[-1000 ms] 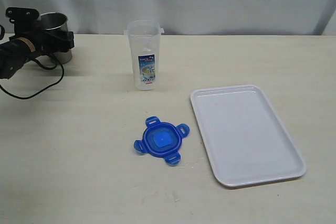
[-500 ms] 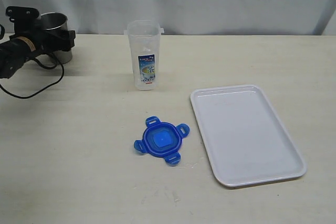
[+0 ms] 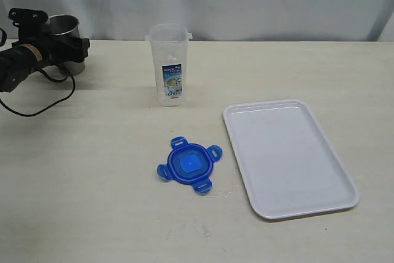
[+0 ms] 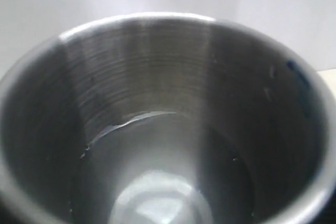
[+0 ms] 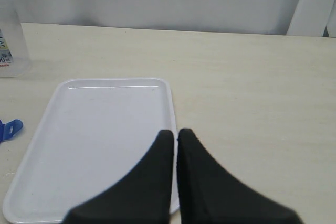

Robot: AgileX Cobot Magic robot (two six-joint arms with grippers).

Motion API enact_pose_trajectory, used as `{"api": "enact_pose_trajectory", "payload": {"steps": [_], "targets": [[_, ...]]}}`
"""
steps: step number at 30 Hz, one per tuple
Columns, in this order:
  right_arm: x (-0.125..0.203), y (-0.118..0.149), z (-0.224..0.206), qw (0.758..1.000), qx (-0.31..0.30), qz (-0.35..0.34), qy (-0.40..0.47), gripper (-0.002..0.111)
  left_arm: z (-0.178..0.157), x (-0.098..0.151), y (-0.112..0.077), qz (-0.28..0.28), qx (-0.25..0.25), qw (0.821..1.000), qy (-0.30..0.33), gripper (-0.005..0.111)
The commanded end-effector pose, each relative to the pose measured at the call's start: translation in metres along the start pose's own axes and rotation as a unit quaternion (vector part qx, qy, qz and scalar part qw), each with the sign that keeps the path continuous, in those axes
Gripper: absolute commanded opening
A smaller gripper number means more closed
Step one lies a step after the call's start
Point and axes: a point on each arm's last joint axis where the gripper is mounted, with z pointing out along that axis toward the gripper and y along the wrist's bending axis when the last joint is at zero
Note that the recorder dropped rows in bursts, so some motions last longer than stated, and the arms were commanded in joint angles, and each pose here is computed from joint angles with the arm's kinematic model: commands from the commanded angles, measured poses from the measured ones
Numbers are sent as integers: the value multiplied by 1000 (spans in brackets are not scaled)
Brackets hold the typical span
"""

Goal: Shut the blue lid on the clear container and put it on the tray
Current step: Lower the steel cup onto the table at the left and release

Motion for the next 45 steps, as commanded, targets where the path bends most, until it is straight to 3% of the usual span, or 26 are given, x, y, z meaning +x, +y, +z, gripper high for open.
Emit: {"api": "enact_pose_trajectory", "payload": {"steps": [1,6,26,31,45], "targets": [[1,0,0,1000,2,-1,-2,4,-2,-11,0,5,-1,1000,-5,89],[1,0,0,1000,2,-1,-2,4,-4,-15,-1,17,1,1000,-5,105],[1,0,0,1000,2,-1,-2,4,-7,-13,3,21,-24,998,45,105],[1,0,0,1000,2,-1,-2,4,-6,-13,-3,48,2,998,45,105],[1,0,0,1000,2,-1,-2,4,-8,-15,-3,5,1,999,48,105]]}}
